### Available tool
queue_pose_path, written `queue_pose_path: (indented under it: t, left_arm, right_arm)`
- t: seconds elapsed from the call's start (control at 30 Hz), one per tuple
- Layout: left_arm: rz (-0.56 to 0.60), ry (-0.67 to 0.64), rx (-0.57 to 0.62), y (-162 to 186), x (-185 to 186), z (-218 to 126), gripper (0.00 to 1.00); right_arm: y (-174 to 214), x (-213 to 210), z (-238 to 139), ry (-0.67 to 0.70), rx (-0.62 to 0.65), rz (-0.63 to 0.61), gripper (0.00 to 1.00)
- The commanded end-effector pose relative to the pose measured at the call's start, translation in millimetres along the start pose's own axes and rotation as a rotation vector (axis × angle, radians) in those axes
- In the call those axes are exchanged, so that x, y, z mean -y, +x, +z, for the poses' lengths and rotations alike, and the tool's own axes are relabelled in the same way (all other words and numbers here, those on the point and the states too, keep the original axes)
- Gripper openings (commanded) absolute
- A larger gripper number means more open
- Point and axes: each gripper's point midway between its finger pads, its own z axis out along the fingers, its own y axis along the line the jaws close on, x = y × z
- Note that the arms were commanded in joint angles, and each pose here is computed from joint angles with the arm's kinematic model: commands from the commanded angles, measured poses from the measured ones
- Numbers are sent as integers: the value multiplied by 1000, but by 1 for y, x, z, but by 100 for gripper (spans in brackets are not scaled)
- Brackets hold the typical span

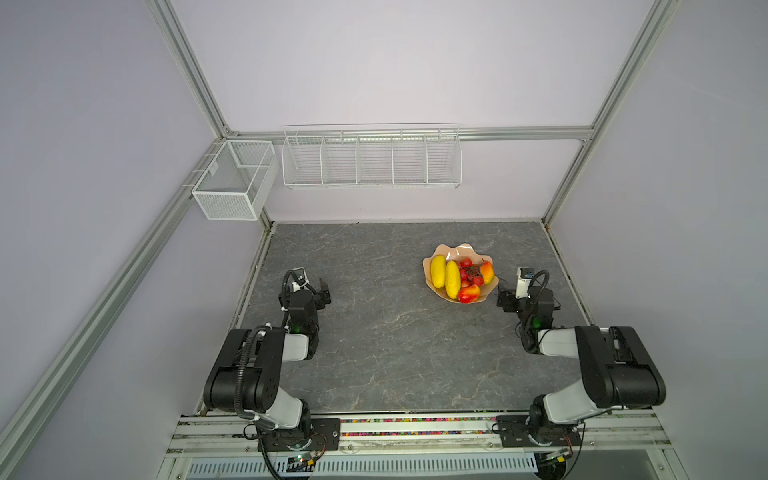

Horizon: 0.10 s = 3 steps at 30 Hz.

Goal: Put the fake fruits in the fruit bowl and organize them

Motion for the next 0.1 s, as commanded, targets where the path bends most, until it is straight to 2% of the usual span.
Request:
queue_pose_path:
  t: [0.0,0.07]
  left_arm:
    - [-7,-23,40,-10,-4,4,99]
    - [-8,-22,37,-9,-4,3,99]
  right_arm:
    - [-8,0,1,8,20,-23,88]
    - [-10,5,-2,36,36,-17,88]
